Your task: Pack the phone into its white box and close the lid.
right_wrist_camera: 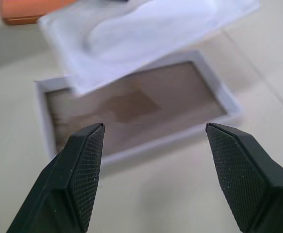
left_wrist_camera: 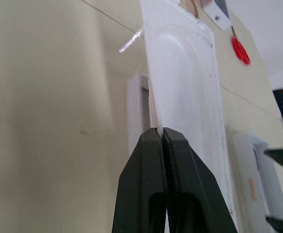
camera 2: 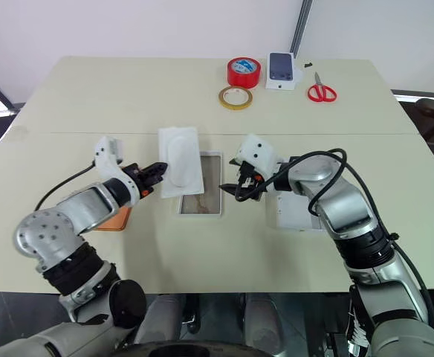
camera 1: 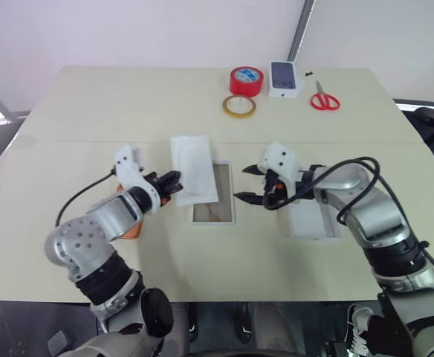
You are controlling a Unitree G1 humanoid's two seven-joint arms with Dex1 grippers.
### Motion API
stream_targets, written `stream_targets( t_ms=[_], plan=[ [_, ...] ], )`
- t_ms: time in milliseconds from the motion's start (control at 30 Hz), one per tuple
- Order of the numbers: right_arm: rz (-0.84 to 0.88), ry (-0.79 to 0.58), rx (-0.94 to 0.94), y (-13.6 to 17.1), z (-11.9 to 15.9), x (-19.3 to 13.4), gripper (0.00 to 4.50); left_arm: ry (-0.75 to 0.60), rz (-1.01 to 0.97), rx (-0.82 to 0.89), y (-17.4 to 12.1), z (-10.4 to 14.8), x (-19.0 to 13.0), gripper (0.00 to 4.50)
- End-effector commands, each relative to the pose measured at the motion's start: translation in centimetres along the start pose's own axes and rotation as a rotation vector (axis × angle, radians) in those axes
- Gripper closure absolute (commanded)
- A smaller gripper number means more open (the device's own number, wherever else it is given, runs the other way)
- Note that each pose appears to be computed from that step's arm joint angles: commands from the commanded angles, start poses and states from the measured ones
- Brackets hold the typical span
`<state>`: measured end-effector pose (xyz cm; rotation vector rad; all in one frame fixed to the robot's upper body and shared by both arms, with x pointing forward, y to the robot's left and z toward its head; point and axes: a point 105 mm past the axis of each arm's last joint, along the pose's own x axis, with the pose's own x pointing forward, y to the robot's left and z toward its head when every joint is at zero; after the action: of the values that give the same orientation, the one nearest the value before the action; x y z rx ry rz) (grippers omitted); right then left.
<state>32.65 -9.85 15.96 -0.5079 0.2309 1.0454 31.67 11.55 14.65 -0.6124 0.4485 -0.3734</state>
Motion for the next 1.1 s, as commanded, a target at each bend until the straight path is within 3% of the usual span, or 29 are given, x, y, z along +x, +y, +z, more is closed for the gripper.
stream_targets(
  t_ms=[33, 833, 933, 1067, 1100],
  plan=[
    [-0.030, -0.024, -0.016, -0.6, 0.5, -0.6, 1.02, 0.016, 0.002, 0.038, -0.9, -0.6, 0.1, 4.50],
    [-0.048, -0.027, -0.036, -0.9, 0.3, -0.2, 1.02, 0.118, 0.004, 0.059, -1.4, -2.6, 1.8, 4.50],
    [-0.052, -0.025, -0.038, -0.9, 0.3, -0.2, 0.98, 0.119, -0.002, 0.064, -1.5, -2.6, 1.8, 3.67],
    [-0.060, -0.030, -0.043, -1.1, 0.5, 0.0, 0.98, 0.103, -0.016, 0.067, -1.8, -2.1, 1.6, 1.78],
    [-0.064, -0.033, -0.043, -1.2, 0.6, 0.0, 0.98, 0.091, -0.025, 0.064, -1.9, -1.9, 1.5, 1.14]
  ],
)
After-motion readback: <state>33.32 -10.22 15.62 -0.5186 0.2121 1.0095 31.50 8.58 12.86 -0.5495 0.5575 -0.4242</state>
